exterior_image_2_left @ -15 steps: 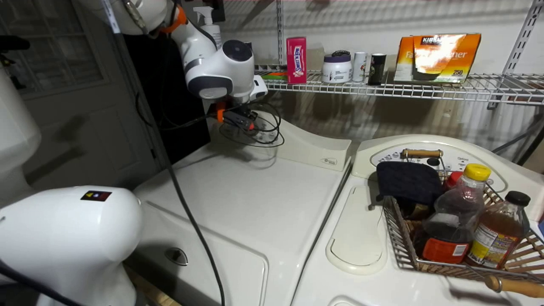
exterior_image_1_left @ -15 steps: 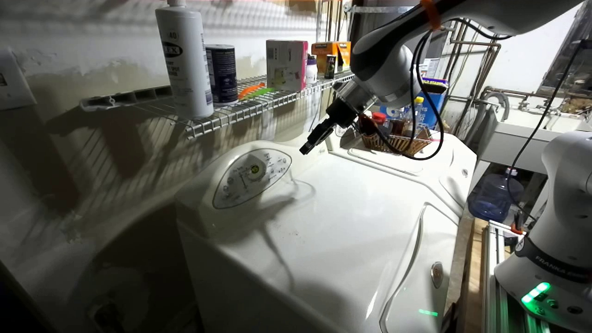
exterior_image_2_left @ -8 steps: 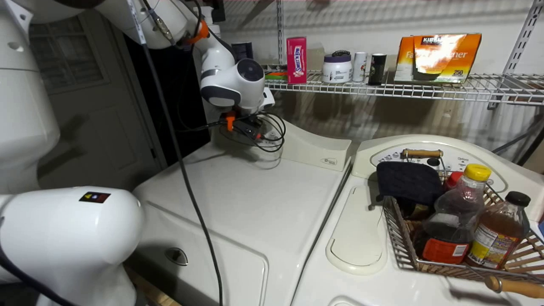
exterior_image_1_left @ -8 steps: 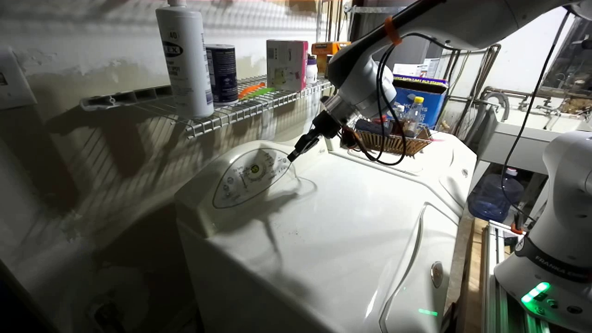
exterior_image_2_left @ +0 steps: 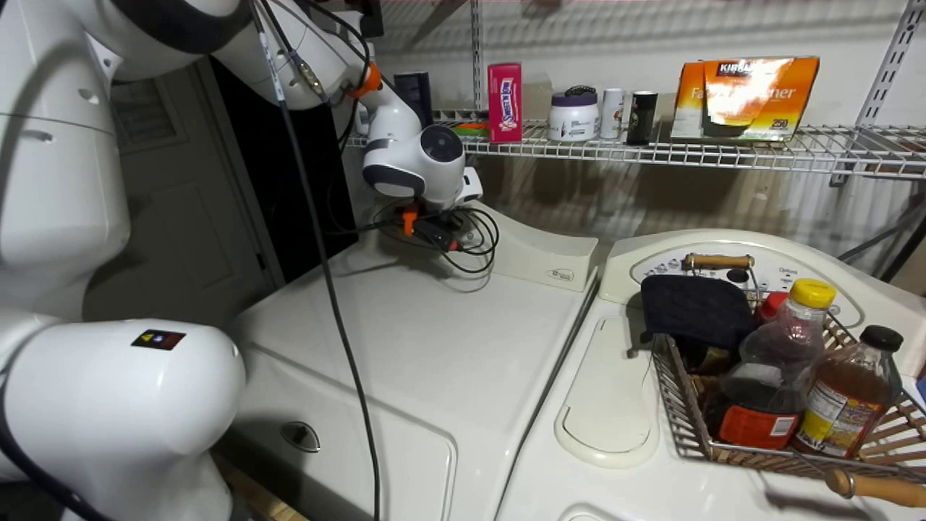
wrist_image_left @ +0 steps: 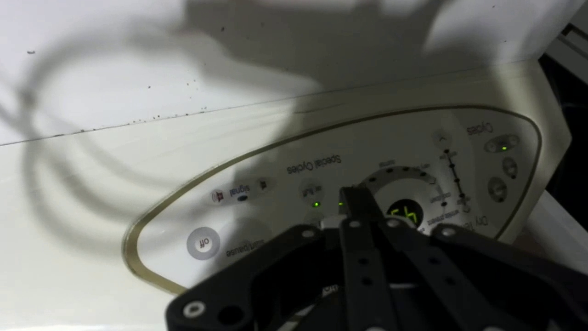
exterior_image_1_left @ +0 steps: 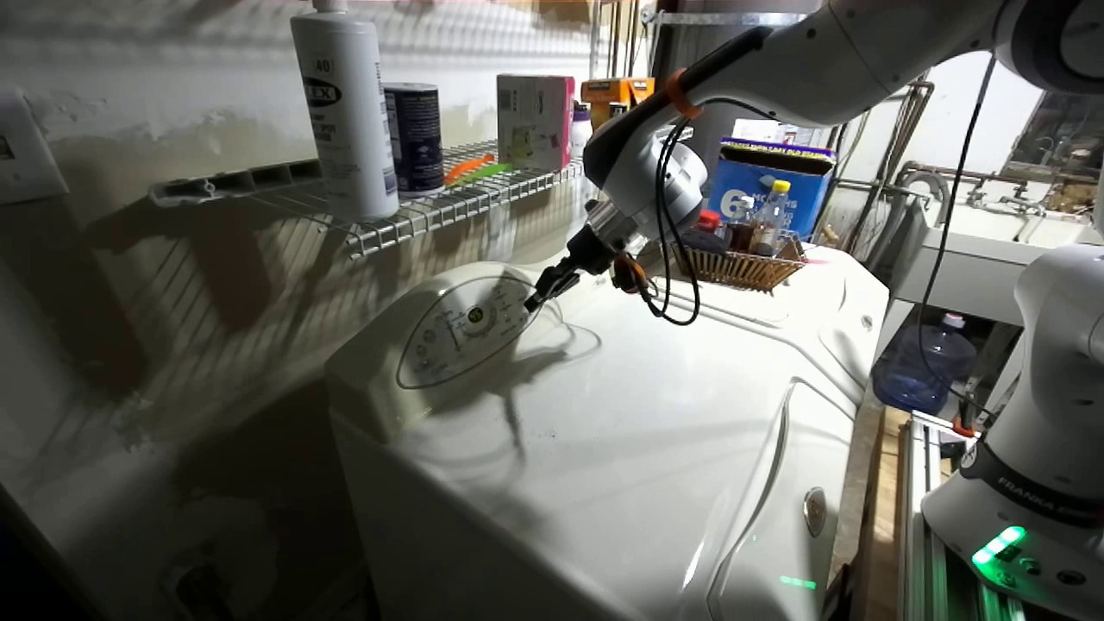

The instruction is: Push the middle button in the first column of the right half of the washing machine button display

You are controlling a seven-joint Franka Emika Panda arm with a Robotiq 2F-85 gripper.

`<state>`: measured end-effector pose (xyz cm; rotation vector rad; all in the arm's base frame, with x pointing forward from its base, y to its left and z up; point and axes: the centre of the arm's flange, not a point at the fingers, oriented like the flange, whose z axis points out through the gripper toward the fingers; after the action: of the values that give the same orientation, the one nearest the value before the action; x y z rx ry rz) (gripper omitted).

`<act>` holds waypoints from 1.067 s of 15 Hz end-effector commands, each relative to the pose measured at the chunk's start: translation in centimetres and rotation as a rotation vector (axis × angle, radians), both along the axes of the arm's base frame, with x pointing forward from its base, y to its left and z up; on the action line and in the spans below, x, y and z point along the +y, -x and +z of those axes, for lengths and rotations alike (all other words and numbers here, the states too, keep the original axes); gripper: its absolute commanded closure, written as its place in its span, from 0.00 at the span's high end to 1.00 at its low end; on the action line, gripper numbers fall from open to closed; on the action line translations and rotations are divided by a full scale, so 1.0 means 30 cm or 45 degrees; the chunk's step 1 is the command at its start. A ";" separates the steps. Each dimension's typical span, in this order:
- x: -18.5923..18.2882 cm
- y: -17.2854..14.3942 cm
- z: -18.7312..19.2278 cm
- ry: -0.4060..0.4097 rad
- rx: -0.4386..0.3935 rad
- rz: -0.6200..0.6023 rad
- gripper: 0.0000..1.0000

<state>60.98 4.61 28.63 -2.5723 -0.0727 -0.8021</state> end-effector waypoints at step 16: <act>0.019 -0.157 -0.067 -0.040 -0.029 -0.067 0.00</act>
<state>64.46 5.10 27.16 -2.5743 -0.0376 -0.8376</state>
